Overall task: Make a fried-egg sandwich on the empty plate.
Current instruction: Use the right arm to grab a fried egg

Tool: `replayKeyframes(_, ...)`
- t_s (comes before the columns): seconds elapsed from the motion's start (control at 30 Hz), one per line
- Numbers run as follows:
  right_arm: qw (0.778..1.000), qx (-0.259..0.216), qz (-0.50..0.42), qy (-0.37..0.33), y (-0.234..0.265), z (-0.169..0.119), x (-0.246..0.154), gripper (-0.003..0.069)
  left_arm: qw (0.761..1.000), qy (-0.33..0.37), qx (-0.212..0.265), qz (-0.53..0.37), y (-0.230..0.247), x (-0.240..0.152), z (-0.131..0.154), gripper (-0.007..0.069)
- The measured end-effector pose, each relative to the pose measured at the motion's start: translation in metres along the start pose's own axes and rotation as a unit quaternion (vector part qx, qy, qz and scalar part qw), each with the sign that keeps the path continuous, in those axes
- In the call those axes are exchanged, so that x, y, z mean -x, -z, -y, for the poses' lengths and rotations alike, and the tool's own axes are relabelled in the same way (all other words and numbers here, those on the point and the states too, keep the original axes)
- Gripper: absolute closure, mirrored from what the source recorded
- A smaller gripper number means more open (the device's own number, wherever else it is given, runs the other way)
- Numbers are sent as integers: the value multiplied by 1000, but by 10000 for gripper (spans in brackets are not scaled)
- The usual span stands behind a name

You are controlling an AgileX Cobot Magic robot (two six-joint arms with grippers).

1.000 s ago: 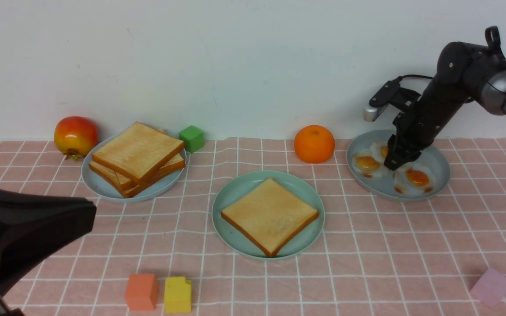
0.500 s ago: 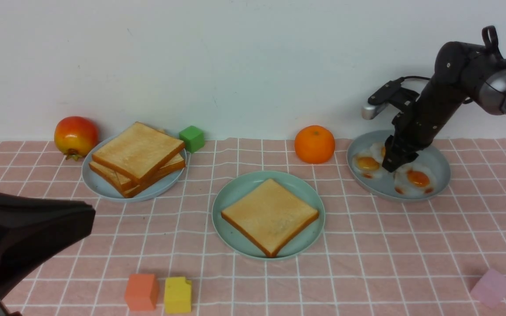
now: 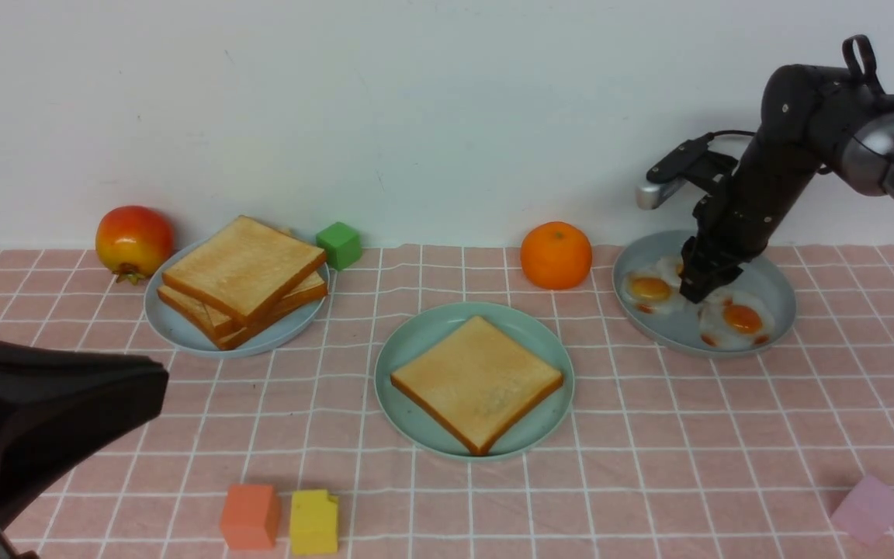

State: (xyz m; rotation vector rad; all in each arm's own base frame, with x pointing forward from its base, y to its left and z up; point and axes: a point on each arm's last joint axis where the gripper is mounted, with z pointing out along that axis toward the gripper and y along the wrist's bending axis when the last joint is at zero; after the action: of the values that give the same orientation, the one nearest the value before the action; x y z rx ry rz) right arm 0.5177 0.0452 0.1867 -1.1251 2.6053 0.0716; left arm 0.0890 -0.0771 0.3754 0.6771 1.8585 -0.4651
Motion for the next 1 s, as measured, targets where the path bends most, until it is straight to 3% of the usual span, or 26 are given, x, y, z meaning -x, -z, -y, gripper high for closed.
replayKeyframes(0.4, 1000, 7, -5, -1, -9, -1, -1, 396, 1000, -1, 1, -15, 0, -3, 0, 603)
replayKeyframes(1.0, 1000, -4, -11, 4, -12, 0, 0, 636, 1000, -1, 1, -19, 0, -3, 0, 602)
